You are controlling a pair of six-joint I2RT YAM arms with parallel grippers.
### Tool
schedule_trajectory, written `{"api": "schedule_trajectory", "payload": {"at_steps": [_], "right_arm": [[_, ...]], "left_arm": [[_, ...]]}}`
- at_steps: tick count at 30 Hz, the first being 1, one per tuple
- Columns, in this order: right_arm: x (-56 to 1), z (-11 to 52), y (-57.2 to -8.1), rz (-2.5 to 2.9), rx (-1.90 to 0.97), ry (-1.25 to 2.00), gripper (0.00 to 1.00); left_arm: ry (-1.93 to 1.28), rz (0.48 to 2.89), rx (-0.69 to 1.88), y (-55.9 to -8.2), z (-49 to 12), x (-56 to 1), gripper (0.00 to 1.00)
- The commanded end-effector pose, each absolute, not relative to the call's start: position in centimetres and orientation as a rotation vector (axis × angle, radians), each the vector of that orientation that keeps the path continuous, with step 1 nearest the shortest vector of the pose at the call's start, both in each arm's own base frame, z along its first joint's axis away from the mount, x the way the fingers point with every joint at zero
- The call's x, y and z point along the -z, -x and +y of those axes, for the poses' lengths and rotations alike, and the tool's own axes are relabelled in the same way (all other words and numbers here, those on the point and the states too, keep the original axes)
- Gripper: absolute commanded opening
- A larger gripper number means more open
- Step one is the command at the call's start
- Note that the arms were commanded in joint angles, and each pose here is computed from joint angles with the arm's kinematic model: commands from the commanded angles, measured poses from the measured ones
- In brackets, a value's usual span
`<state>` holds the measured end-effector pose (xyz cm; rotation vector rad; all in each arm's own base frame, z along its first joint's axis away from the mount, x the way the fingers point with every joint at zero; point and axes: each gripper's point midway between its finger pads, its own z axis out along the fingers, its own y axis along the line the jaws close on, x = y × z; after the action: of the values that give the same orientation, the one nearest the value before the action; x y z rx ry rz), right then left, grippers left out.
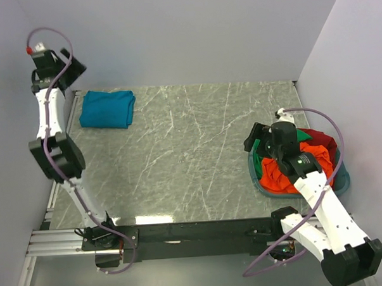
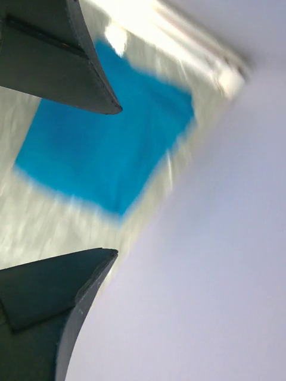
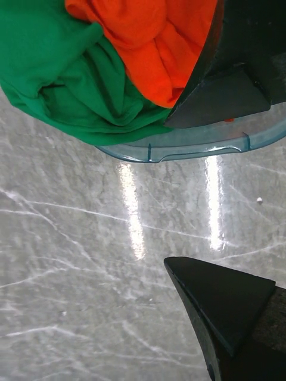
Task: Fold and stack the t-shirts
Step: Reset both grippers
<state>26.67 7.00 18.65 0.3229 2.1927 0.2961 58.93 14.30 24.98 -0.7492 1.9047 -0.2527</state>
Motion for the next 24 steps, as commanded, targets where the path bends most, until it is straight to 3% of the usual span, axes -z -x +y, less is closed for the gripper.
{"api": "schedule_trajectory", "payload": {"at_steps": [1,3,8,14,15,20,24], "right_arm": [[-21.6,5.8,-26.8,2.080,-0.287,-0.417,0.94],[-22.1,6.1,-26.7,2.053,-0.323,-0.428,0.95],[-23.0,6.3,-26.3,2.004,-0.366,-0.433,0.95],[-21.6,7.4,-25.8,2.016,-0.420,-0.345,0.95],[-21.6,7.2,-25.7,2.006,-0.419,-0.352,0.95],[-20.4,6.5,-25.9,1.976,-0.387,-0.393,0.95],[-20.1,6.3,-25.4,1.958,-0.394,-0.394,0.95]], "left_arm": [[0.559,1.784,0.539,-56.0,6.2,-35.1,1.00],[0.545,1.754,0.513,-54.1,3.5,-37.3,0.99],[0.445,1.814,0.553,-49.6,-4.7,-34.5,1.00],[0.373,1.876,0.577,-39.9,-11.3,-31.3,0.99],[0.398,1.941,0.587,-38.2,-11.9,-27.8,0.99],[0.414,1.947,0.579,-31.5,-13.4,-24.7,0.99],[0.528,2.048,0.420,-28.3,-11.0,-21.1,0.99]]}}
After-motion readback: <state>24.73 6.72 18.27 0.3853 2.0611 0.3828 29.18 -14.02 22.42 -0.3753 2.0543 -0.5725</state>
